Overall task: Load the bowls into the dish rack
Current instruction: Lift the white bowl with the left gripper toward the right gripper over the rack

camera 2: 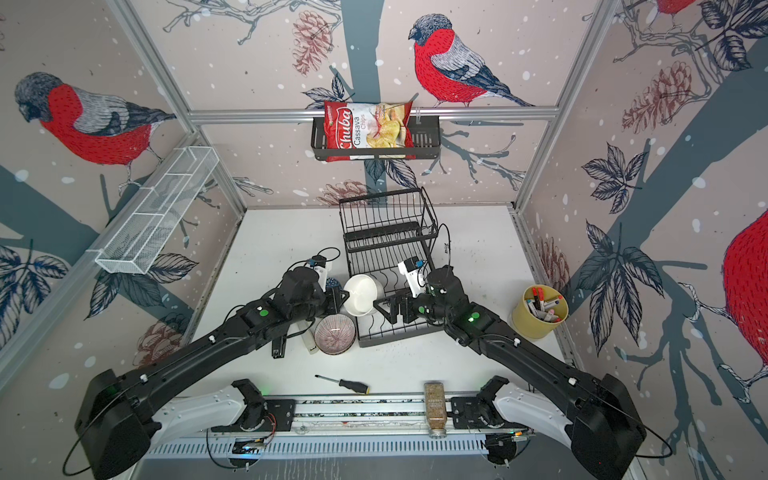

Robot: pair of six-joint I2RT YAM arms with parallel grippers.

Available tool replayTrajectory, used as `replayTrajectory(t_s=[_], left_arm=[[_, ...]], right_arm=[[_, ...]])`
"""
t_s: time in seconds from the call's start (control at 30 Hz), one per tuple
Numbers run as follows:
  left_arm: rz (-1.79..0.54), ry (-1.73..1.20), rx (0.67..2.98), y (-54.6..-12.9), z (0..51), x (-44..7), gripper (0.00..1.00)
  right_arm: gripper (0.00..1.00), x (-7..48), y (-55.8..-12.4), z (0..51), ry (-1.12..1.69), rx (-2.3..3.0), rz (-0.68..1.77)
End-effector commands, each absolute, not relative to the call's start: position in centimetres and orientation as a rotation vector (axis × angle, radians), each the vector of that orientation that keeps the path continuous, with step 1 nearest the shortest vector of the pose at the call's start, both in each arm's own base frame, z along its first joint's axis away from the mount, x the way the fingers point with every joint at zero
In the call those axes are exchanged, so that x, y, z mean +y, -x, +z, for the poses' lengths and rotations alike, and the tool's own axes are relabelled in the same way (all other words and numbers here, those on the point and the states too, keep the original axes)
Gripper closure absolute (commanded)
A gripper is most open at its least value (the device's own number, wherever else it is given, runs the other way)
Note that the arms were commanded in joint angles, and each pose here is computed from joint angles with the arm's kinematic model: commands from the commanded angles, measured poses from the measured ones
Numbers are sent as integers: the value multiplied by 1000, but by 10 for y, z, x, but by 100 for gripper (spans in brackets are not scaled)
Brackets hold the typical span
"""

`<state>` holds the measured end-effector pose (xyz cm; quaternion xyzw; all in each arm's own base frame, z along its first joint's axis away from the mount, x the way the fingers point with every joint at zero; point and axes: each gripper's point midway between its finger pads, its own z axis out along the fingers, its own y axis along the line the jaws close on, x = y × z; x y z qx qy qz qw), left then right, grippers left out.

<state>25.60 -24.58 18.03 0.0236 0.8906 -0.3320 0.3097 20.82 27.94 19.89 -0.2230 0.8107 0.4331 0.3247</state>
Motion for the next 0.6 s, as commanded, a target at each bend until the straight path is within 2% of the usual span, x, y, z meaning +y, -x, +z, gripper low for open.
replayTrajectory(t_s=[0.0, 0.17, 0.4, 0.57], left_arm=[[-999, -107, 2226, -267, 212, -266, 100], [-1026, -115, 2222, -268, 211, -272, 100], [-1050, -110, 2208, -270, 208, -275, 100], [-1061, -107, 2200, -272, 207, -278, 100]], right_arm=[[0, 285, -210, 207, 588, 2089, 1179], [8, 288, -213, 211, 587, 2078, 1194], [13, 290, -217, 214, 571, 2073, 1204], [22, 291, -217, 218, 572, 2060, 1222]])
